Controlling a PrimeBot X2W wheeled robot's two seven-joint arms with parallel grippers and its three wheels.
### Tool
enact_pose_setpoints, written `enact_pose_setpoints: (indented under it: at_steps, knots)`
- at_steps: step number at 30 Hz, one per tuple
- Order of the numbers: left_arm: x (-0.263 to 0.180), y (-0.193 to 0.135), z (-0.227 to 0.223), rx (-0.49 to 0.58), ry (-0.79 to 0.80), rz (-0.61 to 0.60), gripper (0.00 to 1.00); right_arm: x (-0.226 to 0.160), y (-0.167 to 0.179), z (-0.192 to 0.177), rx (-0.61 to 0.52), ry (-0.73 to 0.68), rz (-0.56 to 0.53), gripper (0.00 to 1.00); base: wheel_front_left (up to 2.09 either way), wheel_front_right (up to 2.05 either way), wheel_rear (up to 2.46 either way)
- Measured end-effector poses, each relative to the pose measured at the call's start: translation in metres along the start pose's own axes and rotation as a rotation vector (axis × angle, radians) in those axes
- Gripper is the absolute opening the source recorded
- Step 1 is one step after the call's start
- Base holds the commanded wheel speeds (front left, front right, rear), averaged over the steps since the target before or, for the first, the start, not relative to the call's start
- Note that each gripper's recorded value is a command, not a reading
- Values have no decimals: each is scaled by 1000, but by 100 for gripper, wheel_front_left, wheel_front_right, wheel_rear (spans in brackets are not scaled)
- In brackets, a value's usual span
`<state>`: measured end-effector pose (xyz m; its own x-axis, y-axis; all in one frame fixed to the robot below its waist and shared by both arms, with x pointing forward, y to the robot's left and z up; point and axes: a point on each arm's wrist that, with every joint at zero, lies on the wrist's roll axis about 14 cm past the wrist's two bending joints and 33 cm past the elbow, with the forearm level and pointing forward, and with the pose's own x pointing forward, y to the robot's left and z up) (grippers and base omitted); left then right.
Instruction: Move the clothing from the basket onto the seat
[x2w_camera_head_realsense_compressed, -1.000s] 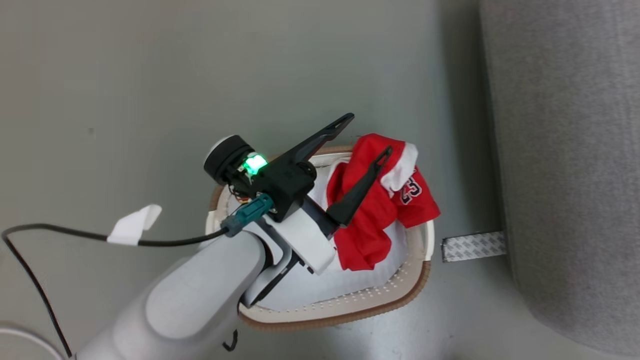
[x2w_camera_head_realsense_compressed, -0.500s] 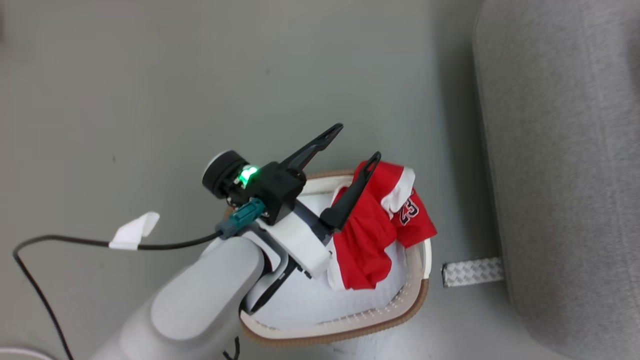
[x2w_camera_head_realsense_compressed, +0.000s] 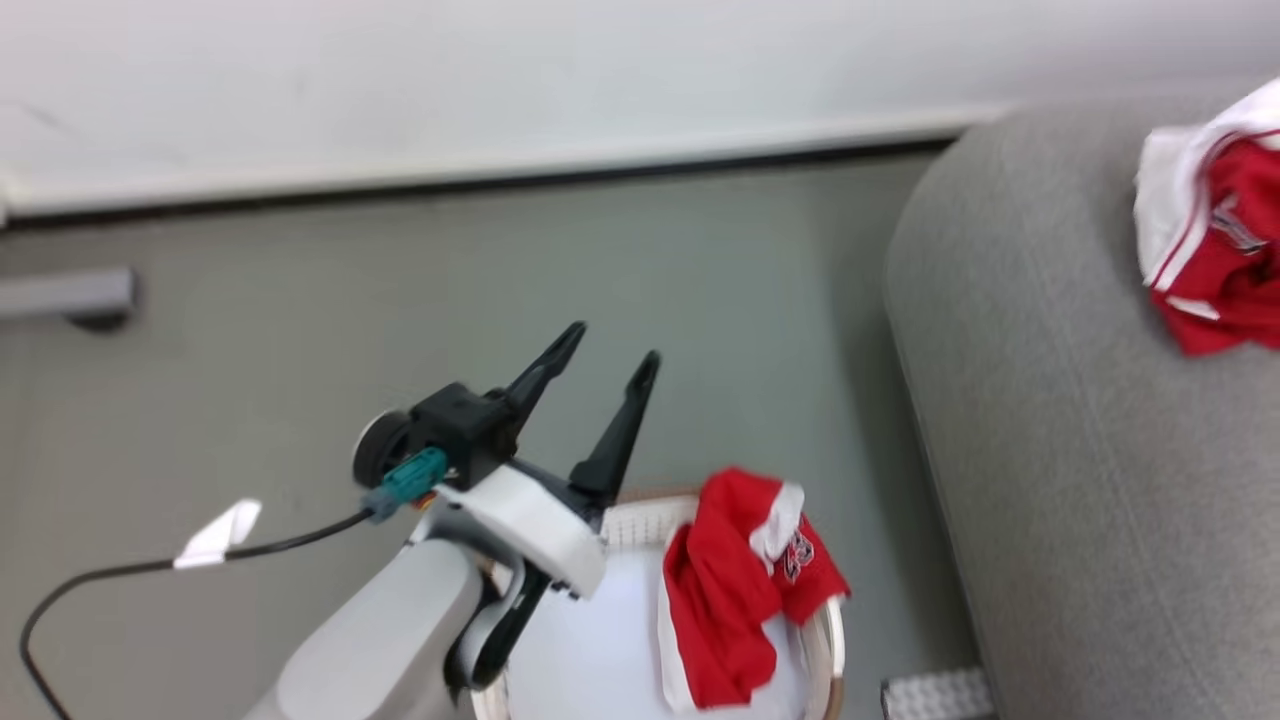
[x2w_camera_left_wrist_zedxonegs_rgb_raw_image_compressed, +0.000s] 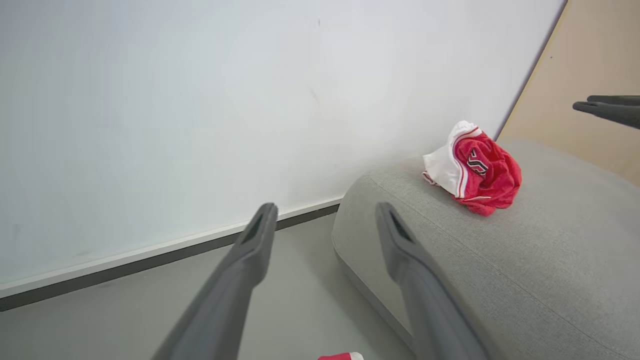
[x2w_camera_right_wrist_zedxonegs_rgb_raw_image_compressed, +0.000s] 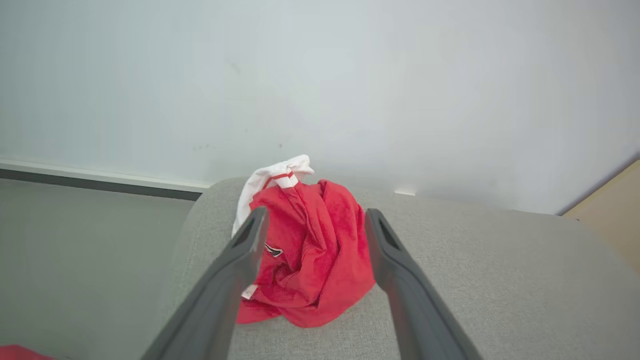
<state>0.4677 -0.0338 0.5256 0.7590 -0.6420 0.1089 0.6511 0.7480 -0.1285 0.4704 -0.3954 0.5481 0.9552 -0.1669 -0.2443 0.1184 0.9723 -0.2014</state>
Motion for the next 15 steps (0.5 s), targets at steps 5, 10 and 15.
enact_pose_setpoints:
  at_steps: [5,10,15]
  knots:
    - [-27,14,39,31,-69,117,100,-30,23,43,69,-200,67,100,0,0,0]
    - [-70,43,64,62,-117,275,100,-54,68,63,144,-342,171,100,0,0,0]
    - [-117,77,76,75,-148,447,100,-70,114,71,218,-442,264,100,0,0,0]
